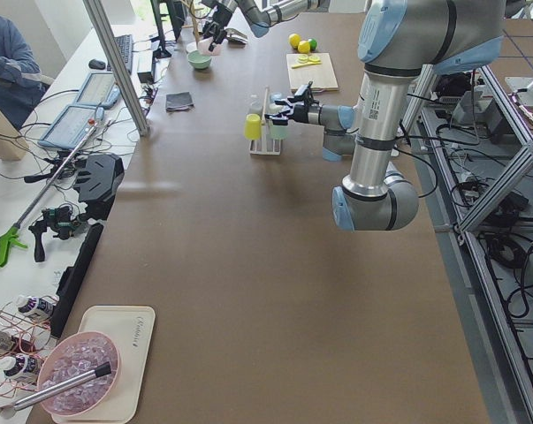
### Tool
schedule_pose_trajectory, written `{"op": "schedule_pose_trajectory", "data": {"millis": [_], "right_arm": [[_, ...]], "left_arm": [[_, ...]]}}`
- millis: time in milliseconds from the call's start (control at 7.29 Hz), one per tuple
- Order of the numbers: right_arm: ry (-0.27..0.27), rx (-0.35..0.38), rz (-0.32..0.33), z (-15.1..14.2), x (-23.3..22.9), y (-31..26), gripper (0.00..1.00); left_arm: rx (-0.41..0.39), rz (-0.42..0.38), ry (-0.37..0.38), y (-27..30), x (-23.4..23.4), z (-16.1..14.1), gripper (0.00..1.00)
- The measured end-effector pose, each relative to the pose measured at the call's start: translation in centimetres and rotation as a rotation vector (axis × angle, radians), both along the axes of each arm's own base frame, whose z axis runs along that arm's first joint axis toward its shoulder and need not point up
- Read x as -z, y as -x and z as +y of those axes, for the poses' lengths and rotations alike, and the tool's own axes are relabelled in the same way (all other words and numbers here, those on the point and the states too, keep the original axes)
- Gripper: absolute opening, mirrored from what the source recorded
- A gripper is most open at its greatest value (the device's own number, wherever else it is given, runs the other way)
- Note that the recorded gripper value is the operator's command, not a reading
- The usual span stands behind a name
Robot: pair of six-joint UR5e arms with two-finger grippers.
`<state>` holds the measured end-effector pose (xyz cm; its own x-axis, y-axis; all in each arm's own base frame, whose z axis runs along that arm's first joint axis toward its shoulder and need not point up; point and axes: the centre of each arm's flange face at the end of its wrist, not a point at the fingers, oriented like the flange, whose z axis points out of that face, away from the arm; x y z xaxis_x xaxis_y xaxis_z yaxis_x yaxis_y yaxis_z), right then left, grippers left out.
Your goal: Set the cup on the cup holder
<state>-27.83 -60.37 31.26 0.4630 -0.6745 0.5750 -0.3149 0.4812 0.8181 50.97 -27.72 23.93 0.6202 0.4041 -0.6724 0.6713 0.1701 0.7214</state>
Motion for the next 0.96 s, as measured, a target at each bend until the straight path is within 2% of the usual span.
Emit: {"op": "schedule_pose_trajectory", "data": {"millis": [412, 549, 686, 824, 961], "right_arm": [[-0.189, -0.055, -0.181, 2.5, -1.3, 2.9, 0.00], [-0.232, -0.068, -0.239, 3.1, -1.2, 3.5, 0.00], [-0.253, -0.081, -0.303, 3.7, -0.8, 4.6, 0.00], [-0.270, -0.094, -0.389, 4.6, -0.4, 7.2, 0.00], [-0.291, -0.103, -0.476, 5.5, -0.4, 10.3, 0.00]], "left_arm": [[-0.052, 0.045, -0.076, 7.9, 3.8, -0.6, 0.98], [-0.049, 0.005, -0.095, 10.0, 3.8, -1.6, 0.98], [-0.038, -0.079, -0.091, 11.1, 3.3, -3.6, 0.98], [-0.056, -0.172, -0.062, 12.0, 2.7, -6.6, 0.98], [-0.105, -0.233, -0.004, 13.1, 1.9, -9.9, 0.98]]}}
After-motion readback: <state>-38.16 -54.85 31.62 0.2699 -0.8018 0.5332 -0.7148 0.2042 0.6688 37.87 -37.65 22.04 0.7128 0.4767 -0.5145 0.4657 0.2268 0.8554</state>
